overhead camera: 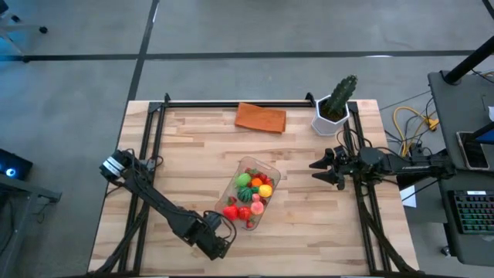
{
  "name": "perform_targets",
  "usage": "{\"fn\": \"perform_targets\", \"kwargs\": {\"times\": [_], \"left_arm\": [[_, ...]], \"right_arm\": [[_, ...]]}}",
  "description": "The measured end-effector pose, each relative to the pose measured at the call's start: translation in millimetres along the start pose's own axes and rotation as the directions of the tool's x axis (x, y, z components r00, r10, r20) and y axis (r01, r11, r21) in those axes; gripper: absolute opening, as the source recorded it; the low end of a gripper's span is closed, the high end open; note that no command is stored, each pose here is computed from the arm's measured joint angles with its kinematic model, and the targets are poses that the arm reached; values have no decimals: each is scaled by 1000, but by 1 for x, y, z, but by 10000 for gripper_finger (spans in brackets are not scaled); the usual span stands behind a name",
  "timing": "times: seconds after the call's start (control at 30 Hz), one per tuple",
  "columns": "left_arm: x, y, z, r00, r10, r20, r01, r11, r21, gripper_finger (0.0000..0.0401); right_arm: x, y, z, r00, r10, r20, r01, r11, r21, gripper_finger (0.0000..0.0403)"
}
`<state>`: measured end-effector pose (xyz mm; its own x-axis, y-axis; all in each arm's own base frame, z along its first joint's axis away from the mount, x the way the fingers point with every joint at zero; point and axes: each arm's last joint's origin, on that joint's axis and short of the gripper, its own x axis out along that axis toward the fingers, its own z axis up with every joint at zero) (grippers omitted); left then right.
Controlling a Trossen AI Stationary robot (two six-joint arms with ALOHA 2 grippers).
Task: Pick and placing Produce into tupperware
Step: Put the strawberry into the transparent bin
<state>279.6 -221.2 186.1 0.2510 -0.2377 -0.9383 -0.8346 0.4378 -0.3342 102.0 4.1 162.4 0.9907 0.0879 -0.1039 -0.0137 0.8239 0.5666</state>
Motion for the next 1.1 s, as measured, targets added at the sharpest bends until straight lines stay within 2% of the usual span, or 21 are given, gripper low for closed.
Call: {"fn": "perform_targets", "kwargs": {"times": [0.17,0.33,0.63,0.73,0.97,1.1], "left_arm": [[4,-1,0,1000,-11,-1,11,1000,9,233],[19,-5,0,1000,-20,-11,21,997,75,233],[28,-6,-1,1000,6,-23,-4,997,74,228],[28,-6,-1,1000,5,-21,-4,997,74,210],[28,-5,0,1000,18,-12,-17,997,80,137],[27,-4,0,1000,17,-11,-16,996,83,120]], "right_arm": [[0,0,0,1000,0,0,0,1000,0,258],[0,0,0,1000,0,0,0,1000,0,258],[0,0,0,1000,0,0,0,1000,0,258],[0,0,0,1000,0,0,0,1000,0,258],[0,0,0,1000,0,0,0,1000,0,258],[0,0,0,1000,0,0,0,1000,0,258]]}}
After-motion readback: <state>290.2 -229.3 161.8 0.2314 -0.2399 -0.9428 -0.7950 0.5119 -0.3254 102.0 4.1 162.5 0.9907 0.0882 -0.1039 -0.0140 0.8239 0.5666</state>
